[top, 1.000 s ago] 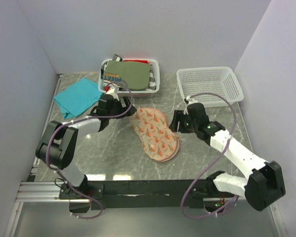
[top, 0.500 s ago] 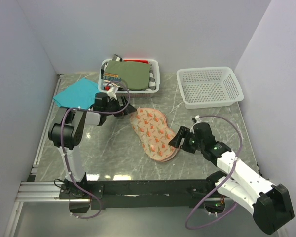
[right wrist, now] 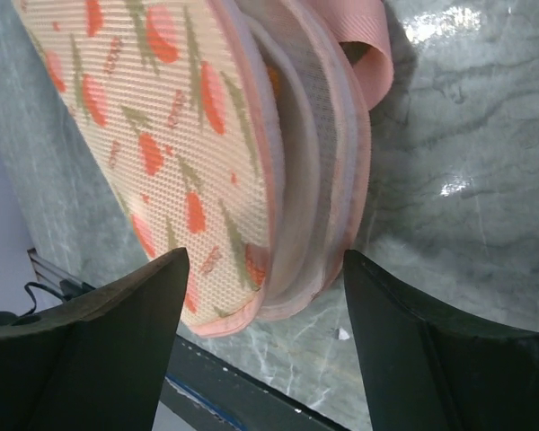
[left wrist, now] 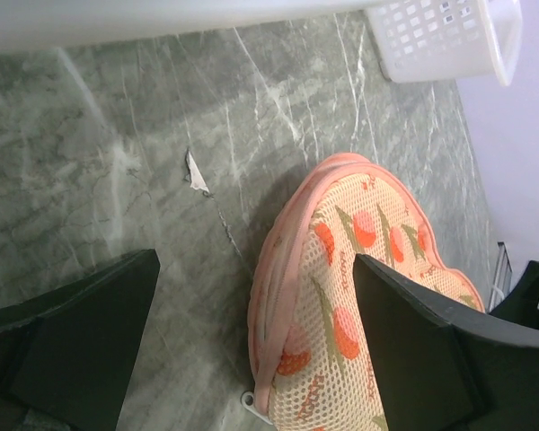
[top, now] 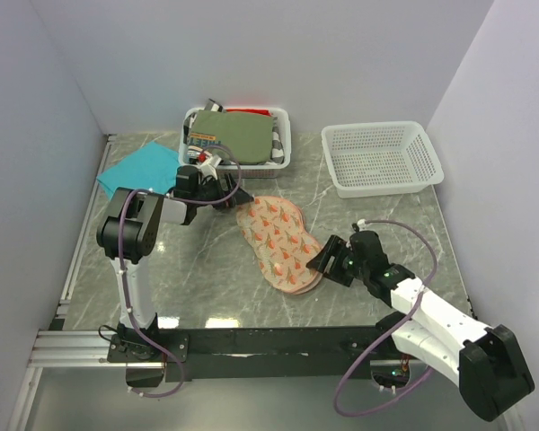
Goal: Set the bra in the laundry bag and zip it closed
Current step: Adjust the laundry bag at the center of the board.
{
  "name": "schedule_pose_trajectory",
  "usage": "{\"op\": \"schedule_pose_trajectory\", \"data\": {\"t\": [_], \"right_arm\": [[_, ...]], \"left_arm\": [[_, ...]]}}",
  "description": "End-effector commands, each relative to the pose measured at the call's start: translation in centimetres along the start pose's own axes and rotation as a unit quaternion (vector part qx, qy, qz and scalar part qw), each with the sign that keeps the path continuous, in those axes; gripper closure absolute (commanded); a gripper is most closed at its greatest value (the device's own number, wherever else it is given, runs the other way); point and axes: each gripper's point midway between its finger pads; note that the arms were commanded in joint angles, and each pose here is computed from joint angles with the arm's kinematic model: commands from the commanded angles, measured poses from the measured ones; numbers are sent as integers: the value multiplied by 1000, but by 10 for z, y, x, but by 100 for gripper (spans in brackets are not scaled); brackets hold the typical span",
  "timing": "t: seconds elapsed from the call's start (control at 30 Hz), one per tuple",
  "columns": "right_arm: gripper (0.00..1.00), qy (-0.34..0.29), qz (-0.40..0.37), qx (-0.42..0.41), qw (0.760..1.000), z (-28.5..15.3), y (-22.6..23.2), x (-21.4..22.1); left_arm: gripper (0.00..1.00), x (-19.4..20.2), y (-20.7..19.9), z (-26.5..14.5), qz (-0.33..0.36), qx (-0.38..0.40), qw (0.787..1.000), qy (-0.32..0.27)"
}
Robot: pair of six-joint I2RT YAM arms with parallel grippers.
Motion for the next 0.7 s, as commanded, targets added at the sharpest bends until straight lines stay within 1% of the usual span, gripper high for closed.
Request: {"op": "schedule_pose_trajectory", "data": {"t": [0.0,0.07,0.1,0.17,0.2,0.27,0.3,0.37,0.4,0.43,0.47,0.53,0.6,0.67], "right_arm": [[26,-17,16,-6,1000,10,0,-4],[30,-21,19,-9,1000,14,1,-6],[33,-21,21,-6,1000,15,-1,-6],[36,-25,20,-3,999,16,-1,-8],[40,-25,19,-3,999,17,-2,-8],[44,-33,19,-2,999,16,-2,-11],[49,-38,19,-1,999,16,-1,-13],[50,-43,20,5,999,15,-4,-14],[54,-45,18,7,999,15,-6,-14],[55,-44,17,10,999,15,-7,-14],[56,-45,16,13,999,15,-7,-15],[60,-52,11,18,998,15,-9,-19],[66,-59,6,24,998,15,-10,-24],[68,-60,-1,31,998,17,-13,-28]], "left_arm": [[2,-8,-11,4,24,33,999,-4],[1,-4,-10,3,21,36,999,-4],[3,-3,-11,3,21,39,999,-4],[10,-1,-12,2,18,44,999,-4],[12,-1,-13,2,18,46,999,-4],[14,1,-11,1,15,43,999,-5],[18,1,-12,1,16,44,999,-6],[22,2,-11,1,14,42,999,-5],[26,3,-11,0,14,43,999,-4],[29,2,-12,0,14,44,999,-5],[30,4,-11,0,12,42,999,-5],[39,5,-11,0,10,42,999,-4],[44,8,-11,-2,6,42,999,-4],[50,13,-11,-4,1,39,999,-5]]}}
Point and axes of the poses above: each gripper's point midway between its finger pads, its own z axis out along the fingers, its own y axis along the line the jaws close on, x = y × z, and after that the axes turned 6 degrees about -z, right-handed
